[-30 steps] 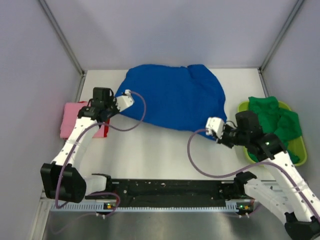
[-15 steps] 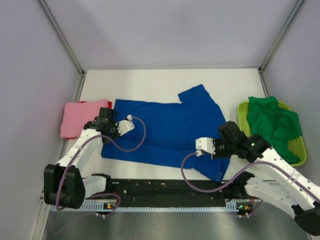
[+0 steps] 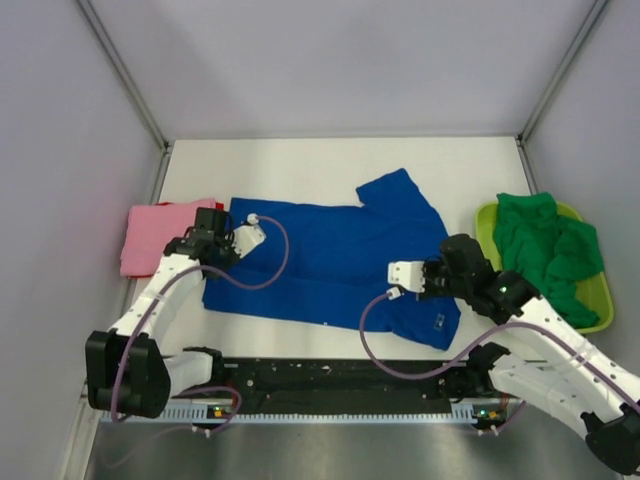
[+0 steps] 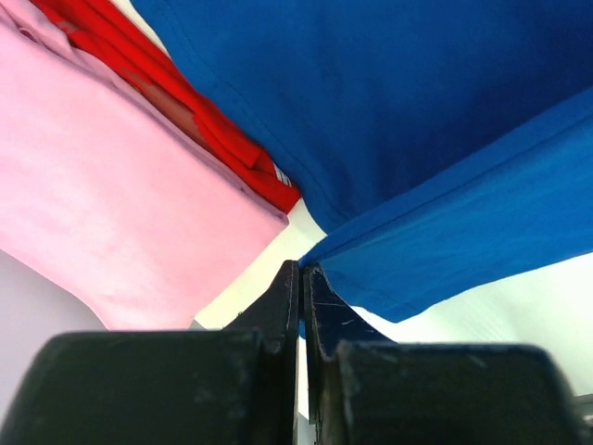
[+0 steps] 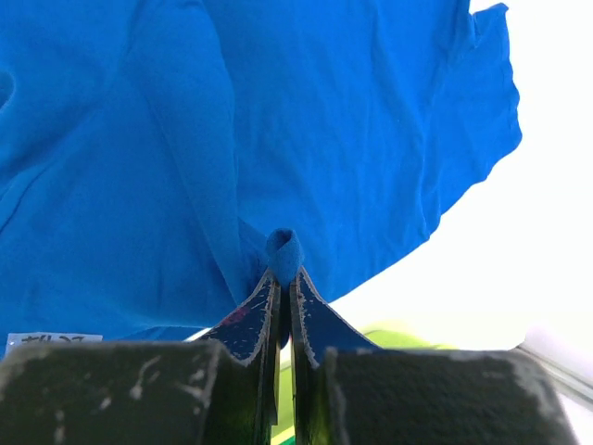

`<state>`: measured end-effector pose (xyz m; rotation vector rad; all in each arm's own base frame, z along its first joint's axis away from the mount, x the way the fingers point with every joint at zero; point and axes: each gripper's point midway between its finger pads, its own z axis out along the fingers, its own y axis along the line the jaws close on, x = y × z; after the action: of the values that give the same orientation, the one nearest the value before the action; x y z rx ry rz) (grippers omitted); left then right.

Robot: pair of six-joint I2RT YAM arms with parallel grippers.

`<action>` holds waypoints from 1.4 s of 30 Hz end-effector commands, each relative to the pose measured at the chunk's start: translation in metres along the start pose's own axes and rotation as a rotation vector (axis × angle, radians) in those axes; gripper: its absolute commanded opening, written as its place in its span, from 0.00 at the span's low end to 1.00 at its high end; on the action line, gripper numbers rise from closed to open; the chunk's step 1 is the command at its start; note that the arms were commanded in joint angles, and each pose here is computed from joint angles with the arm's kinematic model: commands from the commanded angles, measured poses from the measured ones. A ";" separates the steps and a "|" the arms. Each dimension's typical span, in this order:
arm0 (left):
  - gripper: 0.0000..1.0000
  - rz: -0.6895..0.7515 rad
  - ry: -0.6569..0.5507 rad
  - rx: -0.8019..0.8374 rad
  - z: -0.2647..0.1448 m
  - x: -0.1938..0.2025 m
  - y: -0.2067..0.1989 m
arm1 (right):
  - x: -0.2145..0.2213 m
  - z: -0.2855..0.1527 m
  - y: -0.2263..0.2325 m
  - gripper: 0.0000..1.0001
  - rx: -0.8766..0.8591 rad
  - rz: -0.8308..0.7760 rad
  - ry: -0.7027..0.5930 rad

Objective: Fold and stack the t-shirts
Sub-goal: Fold the flattened tshirt in 1/3 of the way

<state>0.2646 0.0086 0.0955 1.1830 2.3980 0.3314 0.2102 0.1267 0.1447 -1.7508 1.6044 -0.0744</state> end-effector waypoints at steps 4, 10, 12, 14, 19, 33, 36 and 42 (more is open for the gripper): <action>0.00 -0.089 -0.007 -0.014 0.008 -0.014 0.013 | 0.005 0.019 -0.036 0.00 0.102 -0.058 0.041; 0.00 -0.118 0.049 -0.044 0.018 0.006 0.005 | 0.024 0.024 -0.064 0.00 0.257 -0.066 0.108; 0.00 -0.133 0.059 -0.057 0.020 0.009 0.004 | 0.025 0.028 -0.063 0.00 0.254 -0.076 0.102; 0.00 -0.142 0.065 -0.067 0.021 0.011 0.004 | 0.022 0.033 -0.053 0.00 0.214 -0.080 0.071; 0.00 -0.151 0.079 -0.089 0.025 0.016 0.005 | 0.026 0.043 -0.037 0.00 0.166 -0.101 0.062; 0.52 -0.178 0.078 -0.168 0.028 0.010 0.024 | 0.041 0.048 -0.095 0.44 0.420 0.087 0.179; 0.55 -0.203 0.055 -0.241 0.009 -0.004 0.050 | 0.041 0.014 -0.148 0.71 0.675 0.423 0.201; 0.54 -0.070 -0.129 0.038 -0.026 -0.031 0.000 | -0.002 -0.021 -0.126 0.72 0.530 1.195 0.146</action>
<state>0.2949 0.0190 0.1082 0.9364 2.4213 0.4408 0.3379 0.1010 0.1965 -0.8673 1.9915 -0.3769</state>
